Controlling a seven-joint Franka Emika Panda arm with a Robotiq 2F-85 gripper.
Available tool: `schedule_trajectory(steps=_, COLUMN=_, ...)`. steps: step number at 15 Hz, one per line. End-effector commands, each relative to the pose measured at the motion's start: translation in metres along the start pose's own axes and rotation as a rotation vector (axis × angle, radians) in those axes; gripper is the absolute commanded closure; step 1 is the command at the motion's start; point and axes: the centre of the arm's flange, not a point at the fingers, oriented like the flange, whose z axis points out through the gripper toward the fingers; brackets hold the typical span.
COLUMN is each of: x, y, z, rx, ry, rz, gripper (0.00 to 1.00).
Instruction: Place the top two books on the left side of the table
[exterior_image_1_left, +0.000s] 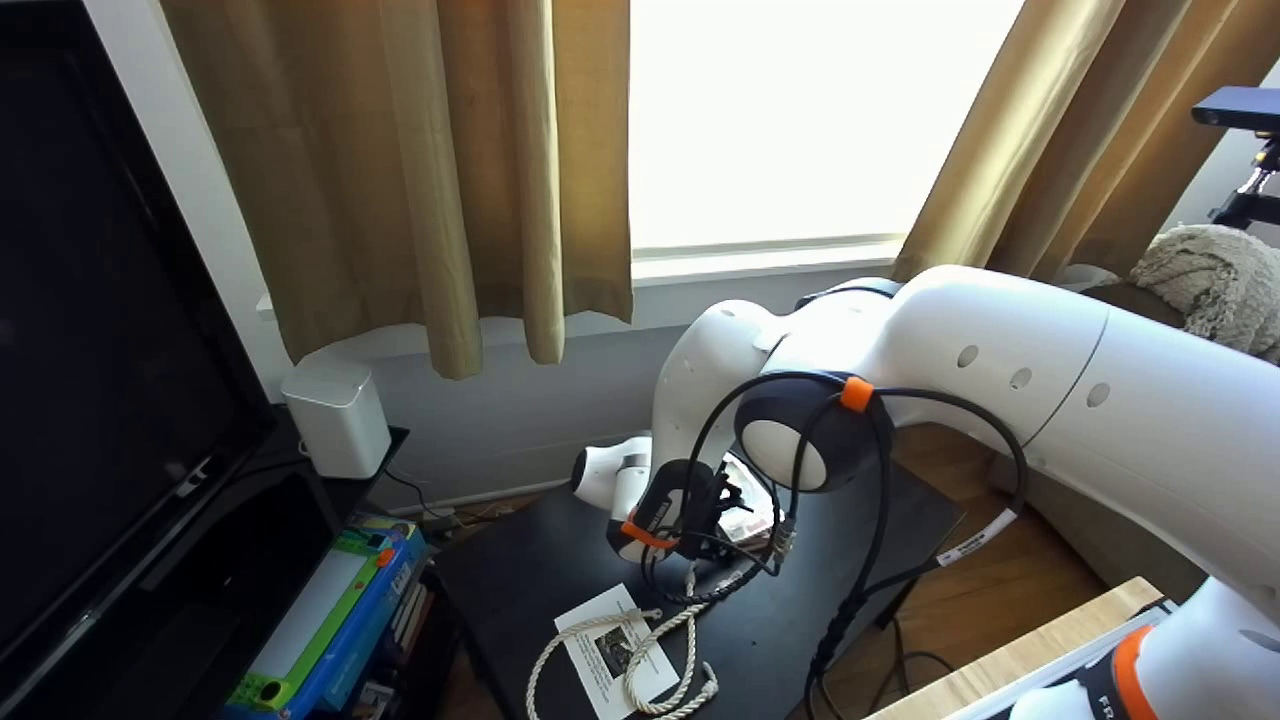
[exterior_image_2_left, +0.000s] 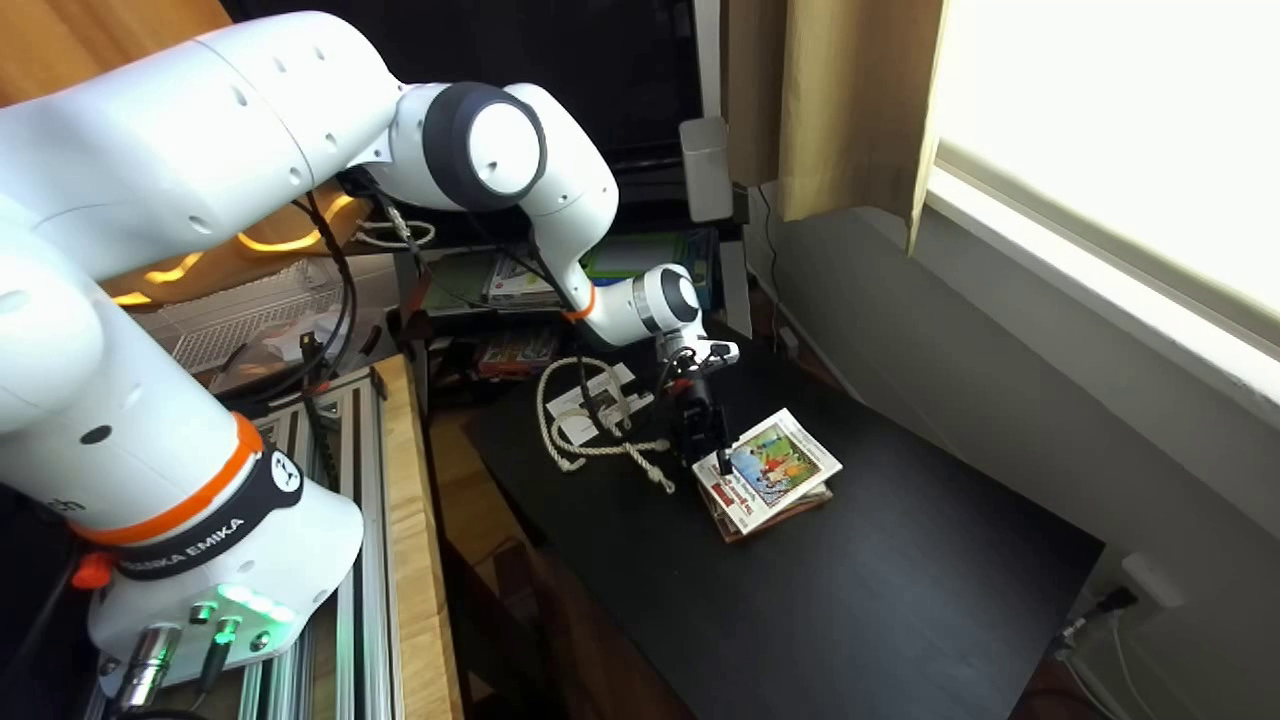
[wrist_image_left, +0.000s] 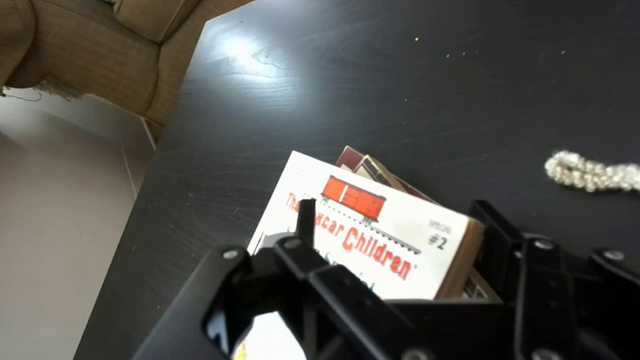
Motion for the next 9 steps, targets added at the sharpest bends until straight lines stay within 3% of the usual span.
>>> schedule_trajectory(steps=1, x=0.0469, y=-0.0326, z=0.0196, rx=-0.021, ry=0.028, rz=-0.018, gripper=0.55)
schedule_trajectory(steps=7, x=0.0465, y=-0.0370, z=0.0256, rx=-0.001, ry=0.041, rz=-0.045, gripper=0.98)
schedule_trajectory(steps=9, x=0.0457, y=-0.0357, z=0.0230, rx=0.013, ry=0.038, rz=-0.060, gripper=0.96)
